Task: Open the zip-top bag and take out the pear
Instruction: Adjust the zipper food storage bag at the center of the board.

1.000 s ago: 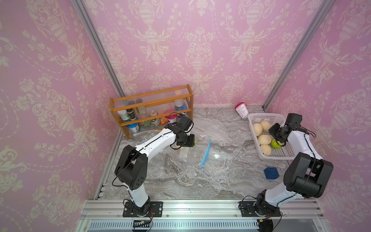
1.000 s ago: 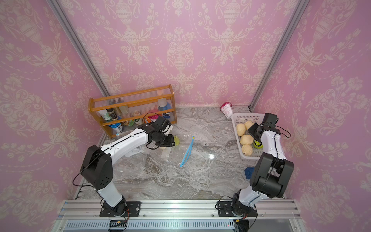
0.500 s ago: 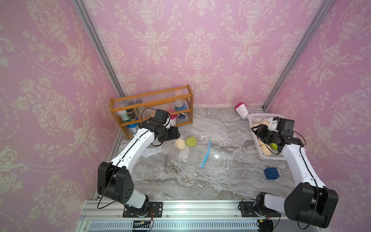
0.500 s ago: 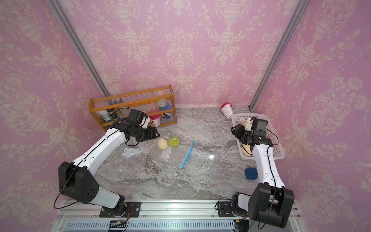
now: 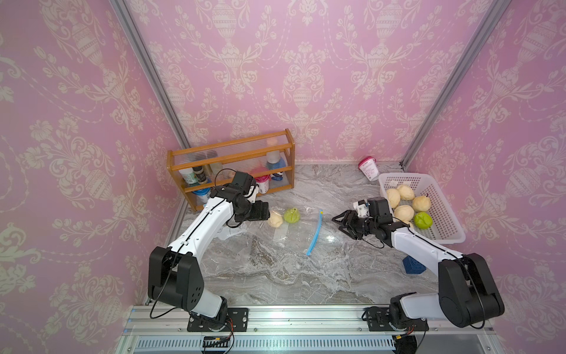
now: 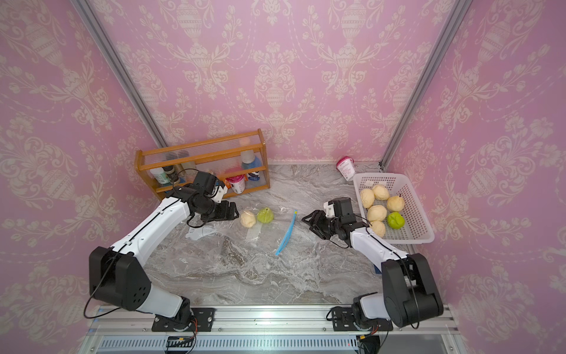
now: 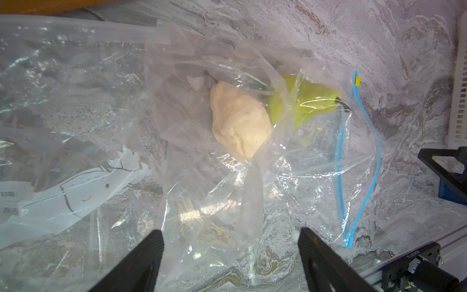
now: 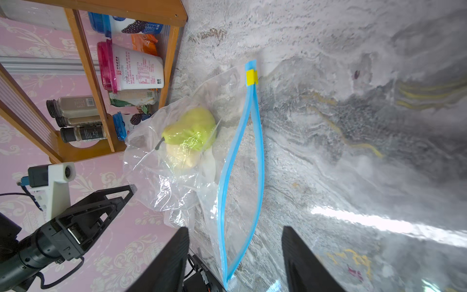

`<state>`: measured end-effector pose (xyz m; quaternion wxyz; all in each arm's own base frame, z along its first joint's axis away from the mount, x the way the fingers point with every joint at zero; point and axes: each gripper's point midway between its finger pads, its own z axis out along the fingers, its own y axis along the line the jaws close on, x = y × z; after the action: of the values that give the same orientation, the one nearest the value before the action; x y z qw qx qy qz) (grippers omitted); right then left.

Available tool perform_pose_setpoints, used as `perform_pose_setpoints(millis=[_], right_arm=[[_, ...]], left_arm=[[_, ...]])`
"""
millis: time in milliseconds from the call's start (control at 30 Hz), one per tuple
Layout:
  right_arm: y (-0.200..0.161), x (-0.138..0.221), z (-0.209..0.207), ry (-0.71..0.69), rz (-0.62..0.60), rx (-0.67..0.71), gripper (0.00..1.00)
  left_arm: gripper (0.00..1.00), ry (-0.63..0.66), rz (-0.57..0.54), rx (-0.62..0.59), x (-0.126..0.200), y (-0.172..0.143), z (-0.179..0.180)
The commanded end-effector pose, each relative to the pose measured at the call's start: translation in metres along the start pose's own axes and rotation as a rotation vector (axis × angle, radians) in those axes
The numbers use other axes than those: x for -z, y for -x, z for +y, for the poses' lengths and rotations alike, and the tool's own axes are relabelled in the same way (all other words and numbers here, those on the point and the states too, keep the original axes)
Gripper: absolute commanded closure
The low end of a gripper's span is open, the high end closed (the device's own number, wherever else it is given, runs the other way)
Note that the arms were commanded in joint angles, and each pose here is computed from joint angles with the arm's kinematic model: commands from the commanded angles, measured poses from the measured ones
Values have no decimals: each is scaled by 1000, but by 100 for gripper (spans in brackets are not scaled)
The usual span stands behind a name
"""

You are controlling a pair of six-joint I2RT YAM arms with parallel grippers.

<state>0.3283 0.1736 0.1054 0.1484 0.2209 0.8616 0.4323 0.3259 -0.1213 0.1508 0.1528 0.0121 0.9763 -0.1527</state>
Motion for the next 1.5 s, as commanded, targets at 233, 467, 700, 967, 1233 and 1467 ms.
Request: perform_pose_setpoints(millis=[233, 467, 700, 967, 1233, 1467], right_arm=[[-9, -58, 28, 123, 49, -44, 46], [-11, -77, 38, 190, 59, -68, 71], [-9, -69, 37, 149, 25, -1, 100], [-5, -58, 33, 42, -3, 124, 100], [-3, -50, 37, 27, -24, 175, 100], [-5, -38, 40, -31, -9, 251, 78]], left_arm=[[14, -26, 78, -33, -27, -15, 7], [53, -49, 91, -46, -34, -13, 4], [100, -147, -62, -64, 10, 12, -25], [100, -246, -196, -122, 60, 27, -68], [100, -175, -145, -99, 42, 21, -59], [100, -104, -146, -90, 37, 19, -44]])
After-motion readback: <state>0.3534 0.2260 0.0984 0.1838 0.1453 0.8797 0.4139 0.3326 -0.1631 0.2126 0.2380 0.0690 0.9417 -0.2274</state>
